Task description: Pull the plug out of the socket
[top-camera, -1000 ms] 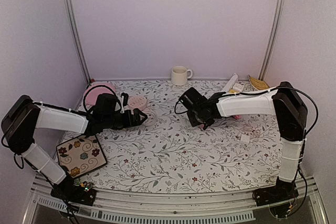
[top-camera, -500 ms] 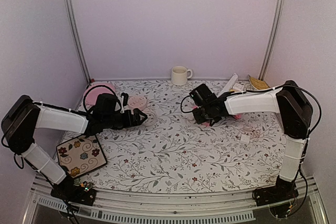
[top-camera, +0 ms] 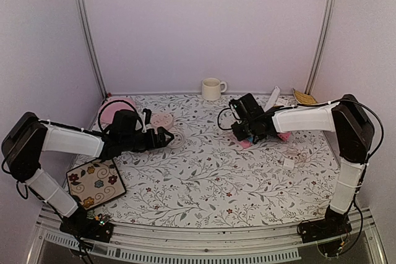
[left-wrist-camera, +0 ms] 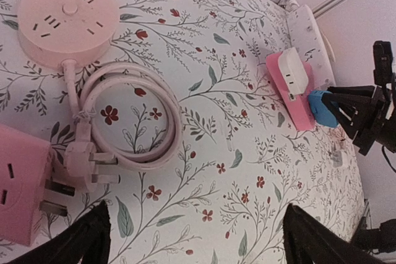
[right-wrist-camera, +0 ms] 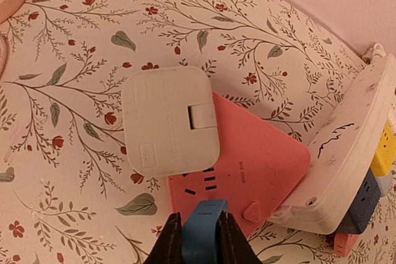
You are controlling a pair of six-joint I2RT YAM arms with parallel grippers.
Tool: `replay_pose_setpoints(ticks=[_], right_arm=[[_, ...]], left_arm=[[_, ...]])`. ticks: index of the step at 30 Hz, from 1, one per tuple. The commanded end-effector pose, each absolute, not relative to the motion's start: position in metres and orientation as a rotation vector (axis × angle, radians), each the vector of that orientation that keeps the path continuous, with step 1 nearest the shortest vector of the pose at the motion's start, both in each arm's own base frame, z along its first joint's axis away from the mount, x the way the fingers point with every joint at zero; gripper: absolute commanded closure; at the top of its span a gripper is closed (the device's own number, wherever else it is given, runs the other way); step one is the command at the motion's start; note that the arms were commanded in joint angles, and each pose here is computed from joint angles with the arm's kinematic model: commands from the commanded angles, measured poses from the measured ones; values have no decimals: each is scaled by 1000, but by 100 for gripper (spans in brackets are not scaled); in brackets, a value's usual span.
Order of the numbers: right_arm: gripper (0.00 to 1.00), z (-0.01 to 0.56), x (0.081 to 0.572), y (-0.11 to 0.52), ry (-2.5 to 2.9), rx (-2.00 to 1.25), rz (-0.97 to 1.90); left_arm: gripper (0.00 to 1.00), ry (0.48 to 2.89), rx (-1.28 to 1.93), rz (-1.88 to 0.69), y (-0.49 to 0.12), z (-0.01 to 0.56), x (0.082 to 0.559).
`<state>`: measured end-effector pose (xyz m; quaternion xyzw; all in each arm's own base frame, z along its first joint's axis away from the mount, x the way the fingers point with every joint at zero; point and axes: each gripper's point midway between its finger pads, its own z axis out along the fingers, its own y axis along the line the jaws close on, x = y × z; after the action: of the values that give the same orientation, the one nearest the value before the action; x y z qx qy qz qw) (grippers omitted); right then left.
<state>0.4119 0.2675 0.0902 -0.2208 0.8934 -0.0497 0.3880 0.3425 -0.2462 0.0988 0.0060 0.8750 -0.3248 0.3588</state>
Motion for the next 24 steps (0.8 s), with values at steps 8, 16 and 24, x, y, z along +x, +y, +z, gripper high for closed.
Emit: replay_pose_setpoints(ticks=[8,16,24], right_arm=[[96,112,359,321,2288,-671,90],[96,107,303,371,2380,-621,424],[95,102,289,386,2404,-530,560]], left_arm=[[3,2245,-3,-1023,-264,99,338],[3,2258,-69,-1278,-290,85,320],[5,2284,-104,-1389,-312,69,302]])
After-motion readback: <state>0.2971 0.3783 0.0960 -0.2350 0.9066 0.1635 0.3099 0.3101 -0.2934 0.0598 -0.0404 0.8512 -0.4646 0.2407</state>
